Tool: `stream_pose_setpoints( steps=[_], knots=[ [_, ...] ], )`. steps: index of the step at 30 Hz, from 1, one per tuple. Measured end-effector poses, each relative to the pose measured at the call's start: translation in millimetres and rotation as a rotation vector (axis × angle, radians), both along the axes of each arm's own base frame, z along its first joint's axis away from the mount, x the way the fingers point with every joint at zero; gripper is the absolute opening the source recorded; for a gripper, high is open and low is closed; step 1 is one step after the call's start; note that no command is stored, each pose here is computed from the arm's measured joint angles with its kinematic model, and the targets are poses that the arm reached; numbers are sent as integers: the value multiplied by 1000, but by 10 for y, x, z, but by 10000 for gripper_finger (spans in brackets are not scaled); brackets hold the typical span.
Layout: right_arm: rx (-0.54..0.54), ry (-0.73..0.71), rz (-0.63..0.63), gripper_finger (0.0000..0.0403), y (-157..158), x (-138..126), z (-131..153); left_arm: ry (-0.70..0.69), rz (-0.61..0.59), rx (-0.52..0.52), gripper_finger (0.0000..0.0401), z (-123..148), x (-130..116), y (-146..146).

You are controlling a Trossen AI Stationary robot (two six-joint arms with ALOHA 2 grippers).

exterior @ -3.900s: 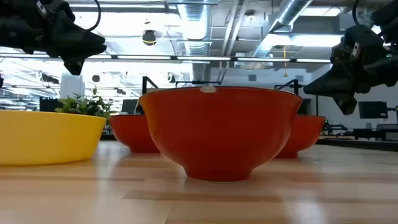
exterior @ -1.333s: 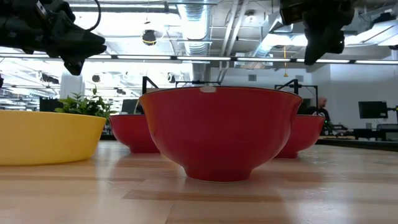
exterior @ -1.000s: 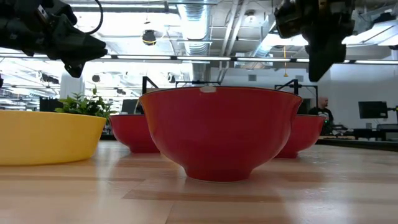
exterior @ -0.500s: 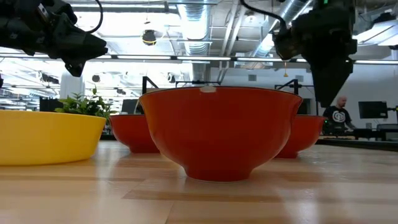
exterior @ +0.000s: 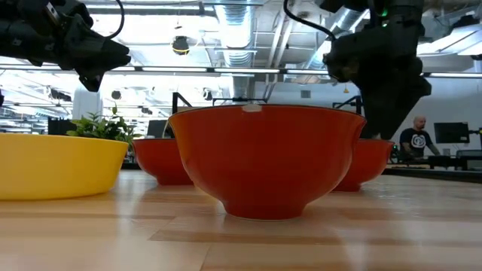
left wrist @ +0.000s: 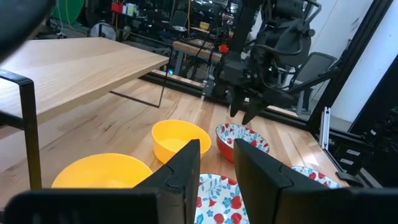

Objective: Pick & Place Mini bowls
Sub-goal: Put the top right white patterned bowl on the shelf

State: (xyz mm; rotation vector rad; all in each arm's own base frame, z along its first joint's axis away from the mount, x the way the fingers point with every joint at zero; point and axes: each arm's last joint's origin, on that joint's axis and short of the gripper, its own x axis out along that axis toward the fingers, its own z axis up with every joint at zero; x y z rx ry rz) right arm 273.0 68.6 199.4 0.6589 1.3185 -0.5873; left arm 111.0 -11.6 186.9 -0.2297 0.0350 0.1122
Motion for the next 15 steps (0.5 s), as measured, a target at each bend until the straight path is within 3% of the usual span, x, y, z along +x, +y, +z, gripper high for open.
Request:
stream_pose_setpoints(
  steps=[9, 15],
  knots=[
    [-12, 2, -165, 193, -8, -20, -22, -7, -1, -1, 97, 7, 0, 0],
    [13, -5, -246, 190, -22, -82, -203, -8, -1, -3, 97, 7, 0, 0]
  ],
)
